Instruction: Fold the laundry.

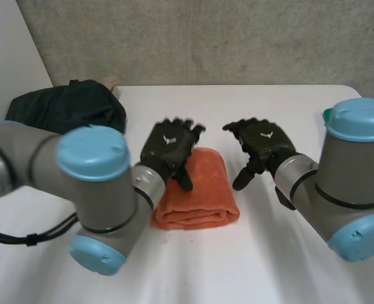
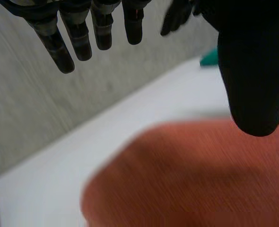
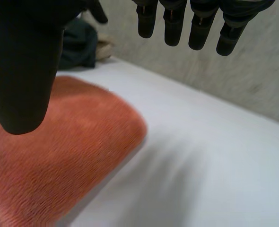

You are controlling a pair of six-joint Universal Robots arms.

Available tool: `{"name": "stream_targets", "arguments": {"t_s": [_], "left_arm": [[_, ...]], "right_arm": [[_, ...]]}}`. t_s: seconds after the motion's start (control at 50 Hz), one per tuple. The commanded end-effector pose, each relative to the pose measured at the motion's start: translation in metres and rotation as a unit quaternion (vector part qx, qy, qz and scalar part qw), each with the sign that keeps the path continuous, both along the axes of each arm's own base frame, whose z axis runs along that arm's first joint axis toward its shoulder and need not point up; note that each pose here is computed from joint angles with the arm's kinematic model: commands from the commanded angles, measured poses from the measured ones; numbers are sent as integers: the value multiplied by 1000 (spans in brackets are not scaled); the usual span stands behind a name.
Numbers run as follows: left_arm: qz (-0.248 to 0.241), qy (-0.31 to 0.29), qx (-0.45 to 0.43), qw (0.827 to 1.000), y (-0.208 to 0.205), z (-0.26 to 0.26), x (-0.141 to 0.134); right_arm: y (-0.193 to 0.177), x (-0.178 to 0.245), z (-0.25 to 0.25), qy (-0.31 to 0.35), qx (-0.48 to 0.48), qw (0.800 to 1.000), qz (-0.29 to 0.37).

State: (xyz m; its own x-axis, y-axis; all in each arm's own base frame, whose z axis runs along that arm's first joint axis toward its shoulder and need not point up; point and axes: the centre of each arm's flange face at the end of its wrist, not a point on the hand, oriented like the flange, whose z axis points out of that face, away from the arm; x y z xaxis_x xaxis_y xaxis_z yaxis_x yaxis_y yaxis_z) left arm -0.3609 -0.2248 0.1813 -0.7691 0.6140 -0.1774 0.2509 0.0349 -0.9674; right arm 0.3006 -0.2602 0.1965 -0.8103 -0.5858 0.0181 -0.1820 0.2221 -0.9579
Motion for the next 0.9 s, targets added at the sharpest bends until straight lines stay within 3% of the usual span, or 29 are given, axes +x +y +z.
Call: {"name": "stream_targets", "arguments": {"t_s": [0.02, 0.14, 0.24, 0.36, 0.42, 0.62, 0.8, 0.9], "left_arm": [[81, -79, 39, 993, -4, -30, 20], [80, -150, 55, 984, 3, -52, 38], [68, -176, 39, 981, 3, -54, 39], [68, -133, -10, 989, -7, -15, 35], [61, -99, -39, 992, -12, 12, 33], [-73, 16, -102, 992, -20, 87, 27], [-198, 77, -4, 977, -17, 97, 30], [-215, 79, 13, 973, -15, 96, 29]], "right_arm": [[-3, 18, -37, 10, 78, 995, 59], [-10, 21, -60, 26, 98, 993, 60], [-22, 17, -55, 76, 54, 995, 31], [-21, 14, -17, 119, -31, 992, 28], [-3, 19, -2, 121, -56, 990, 45], [79, 46, -32, 136, -81, 982, 98], [87, 50, -71, 143, -92, 981, 89], [82, 55, -86, 159, -112, 977, 92]]}}
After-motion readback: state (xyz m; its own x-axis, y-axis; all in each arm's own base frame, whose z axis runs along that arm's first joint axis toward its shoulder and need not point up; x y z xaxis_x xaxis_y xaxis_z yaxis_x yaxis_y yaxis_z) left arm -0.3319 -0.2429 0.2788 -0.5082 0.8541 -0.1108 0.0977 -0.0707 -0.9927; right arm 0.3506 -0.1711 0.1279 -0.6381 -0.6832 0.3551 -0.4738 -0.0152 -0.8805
